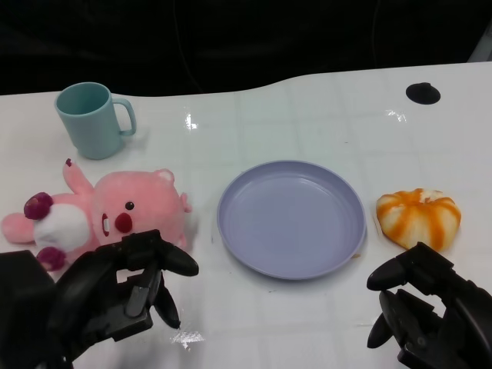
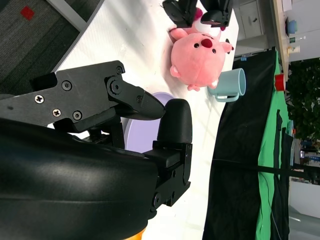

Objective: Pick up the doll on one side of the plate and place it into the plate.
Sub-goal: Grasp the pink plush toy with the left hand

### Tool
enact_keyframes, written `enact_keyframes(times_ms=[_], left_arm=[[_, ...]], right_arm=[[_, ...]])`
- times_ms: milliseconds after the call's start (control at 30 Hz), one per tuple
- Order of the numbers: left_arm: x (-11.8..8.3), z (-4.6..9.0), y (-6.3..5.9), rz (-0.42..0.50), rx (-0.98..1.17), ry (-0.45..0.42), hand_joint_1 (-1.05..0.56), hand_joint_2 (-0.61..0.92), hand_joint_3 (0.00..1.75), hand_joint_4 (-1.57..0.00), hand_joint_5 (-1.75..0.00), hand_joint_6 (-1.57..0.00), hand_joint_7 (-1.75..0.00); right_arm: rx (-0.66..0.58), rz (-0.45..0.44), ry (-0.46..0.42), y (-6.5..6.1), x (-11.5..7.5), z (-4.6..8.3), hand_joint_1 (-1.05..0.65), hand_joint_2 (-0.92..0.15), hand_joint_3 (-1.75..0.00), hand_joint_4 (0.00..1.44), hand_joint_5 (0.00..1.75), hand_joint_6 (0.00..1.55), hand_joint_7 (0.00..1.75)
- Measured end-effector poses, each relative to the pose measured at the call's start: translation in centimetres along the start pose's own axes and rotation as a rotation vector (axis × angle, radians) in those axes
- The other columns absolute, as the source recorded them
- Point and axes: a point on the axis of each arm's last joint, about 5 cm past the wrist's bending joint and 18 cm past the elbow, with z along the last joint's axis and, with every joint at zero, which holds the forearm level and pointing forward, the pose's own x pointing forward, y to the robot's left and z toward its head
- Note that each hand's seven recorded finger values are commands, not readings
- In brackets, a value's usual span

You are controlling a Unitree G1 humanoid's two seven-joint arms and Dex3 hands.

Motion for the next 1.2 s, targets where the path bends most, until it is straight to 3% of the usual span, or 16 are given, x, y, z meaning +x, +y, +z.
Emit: enact_keyframes(times_ms=[133, 300, 433, 733, 1033, 1200], left_arm=[[-0.2, 0.2, 0.2, 0.015, 0.026, -0.037, -0.32, 0.88, 0.28, -0.53, -1.30, -0.64, -0.56], [-0.4, 0.4, 0.4, 0.055, 0.099, -0.092, -0.45, 0.92, 0.09, -0.46, -1.06, -0.57, -0.32], [-0.6, 0.5, 0.5, 0.108, 0.224, -0.159, -0.54, 0.92, 0.05, -0.40, -0.79, -0.51, -0.12], [-0.7, 0.5, 0.2, 0.184, 0.456, -0.263, -0.64, 0.92, 0.06, -0.10, -0.58, -0.36, -0.01], [-1.0, 1.1, 0.6, 0.213, 0.689, -0.260, -0.66, 0.91, 0.02, 0.00, -0.32, -0.16, 0.00], [-1.3, 1.6, 1.1, 0.225, 0.819, -0.249, -0.67, 0.92, 0.02, 0.00, -0.30, -0.16, 0.00]], right_arm=[[-0.001, 0.000, -0.001, 0.0, 0.0, 0.0, -0.29, -0.92, -0.63, 0.47, 1.75, 0.33, 1.71], [-0.004, -0.001, -0.009, 0.0, 0.0, 0.0, -0.29, -0.92, -0.63, 0.48, 1.75, 0.34, 1.71], [-0.007, -0.004, -0.010, 0.0, 0.0, 0.1, -0.28, -0.92, -0.63, 0.48, 1.75, 0.34, 1.70], [-0.009, -0.003, -0.011, 0.0, 0.1, 0.1, -0.27, -0.92, -0.64, 0.48, 1.75, 0.34, 1.70], [-0.011, -0.002, -0.011, 0.1, 0.1, 0.1, -0.28, -0.92, -0.63, 0.47, 1.75, 0.35, 1.70], [-0.008, -0.002, -0.011, 0.1, 0.1, 0.1, -0.27, -0.92, -0.64, 0.47, 1.75, 0.34, 1.70]])
